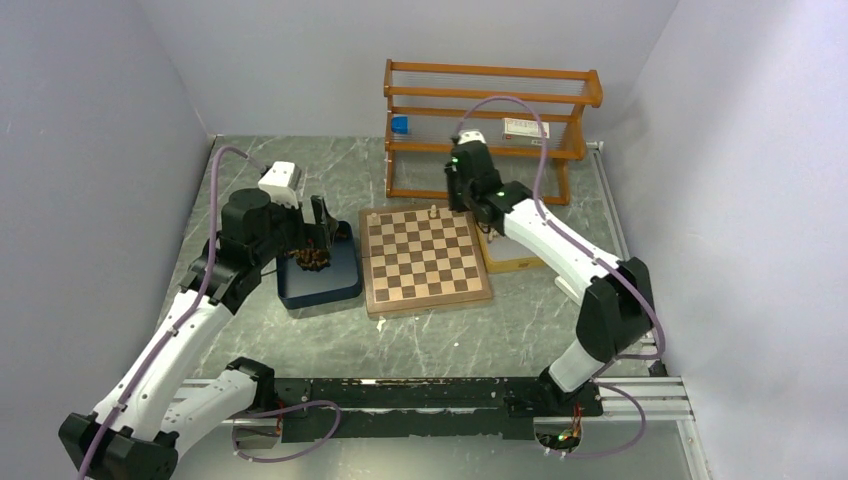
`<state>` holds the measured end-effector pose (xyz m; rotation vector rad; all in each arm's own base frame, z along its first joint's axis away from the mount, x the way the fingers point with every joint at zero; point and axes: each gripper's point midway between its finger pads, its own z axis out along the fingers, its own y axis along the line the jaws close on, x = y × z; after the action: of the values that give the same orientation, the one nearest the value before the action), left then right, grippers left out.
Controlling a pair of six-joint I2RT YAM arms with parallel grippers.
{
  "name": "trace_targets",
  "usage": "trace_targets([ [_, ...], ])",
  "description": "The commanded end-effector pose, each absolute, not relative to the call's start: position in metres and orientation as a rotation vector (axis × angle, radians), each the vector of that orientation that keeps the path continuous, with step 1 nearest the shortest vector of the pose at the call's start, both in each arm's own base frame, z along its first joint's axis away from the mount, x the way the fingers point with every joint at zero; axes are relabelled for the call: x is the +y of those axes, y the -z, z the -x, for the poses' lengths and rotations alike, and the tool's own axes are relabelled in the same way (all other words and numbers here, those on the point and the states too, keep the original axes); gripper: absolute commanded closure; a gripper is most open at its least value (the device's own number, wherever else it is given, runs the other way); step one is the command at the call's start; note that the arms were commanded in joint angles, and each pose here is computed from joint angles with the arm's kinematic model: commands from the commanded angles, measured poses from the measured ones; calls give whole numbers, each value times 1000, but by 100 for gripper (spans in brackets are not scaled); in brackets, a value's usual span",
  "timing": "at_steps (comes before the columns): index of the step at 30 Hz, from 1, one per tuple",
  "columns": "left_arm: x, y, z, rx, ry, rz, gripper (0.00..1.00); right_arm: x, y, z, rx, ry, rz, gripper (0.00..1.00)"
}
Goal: Set up the chess pieces on the board
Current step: Pick up the chess piece from the storage box.
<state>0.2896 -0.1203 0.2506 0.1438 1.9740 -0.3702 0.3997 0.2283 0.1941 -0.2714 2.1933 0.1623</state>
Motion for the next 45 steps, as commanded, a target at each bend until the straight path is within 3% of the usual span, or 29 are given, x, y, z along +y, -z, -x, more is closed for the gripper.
trace_targets([
  [1,-123,-260,-298,1927,375,-131,0,160,-181,-401,2215,-51,115,70],
  [7,-116,-239,-292,1925,329,-166,0,95,-156,-407,2255,-20,-54,73],
  [13,-122,-239,-288,1901,367,-195,0,60,-124,-424,2290,12,-128,67],
  [25,-129,-234,-286,1931,389,-223,0,49,-105,-448,2297,19,396,64],
  [29,-132,-231,-286,1941,401,-236,0,55,-98,-450,2286,-61,499,58],
  [45,-129,-234,-285,1921,392,-224,0,53,-74,-454,2259,-92,646,54],
])
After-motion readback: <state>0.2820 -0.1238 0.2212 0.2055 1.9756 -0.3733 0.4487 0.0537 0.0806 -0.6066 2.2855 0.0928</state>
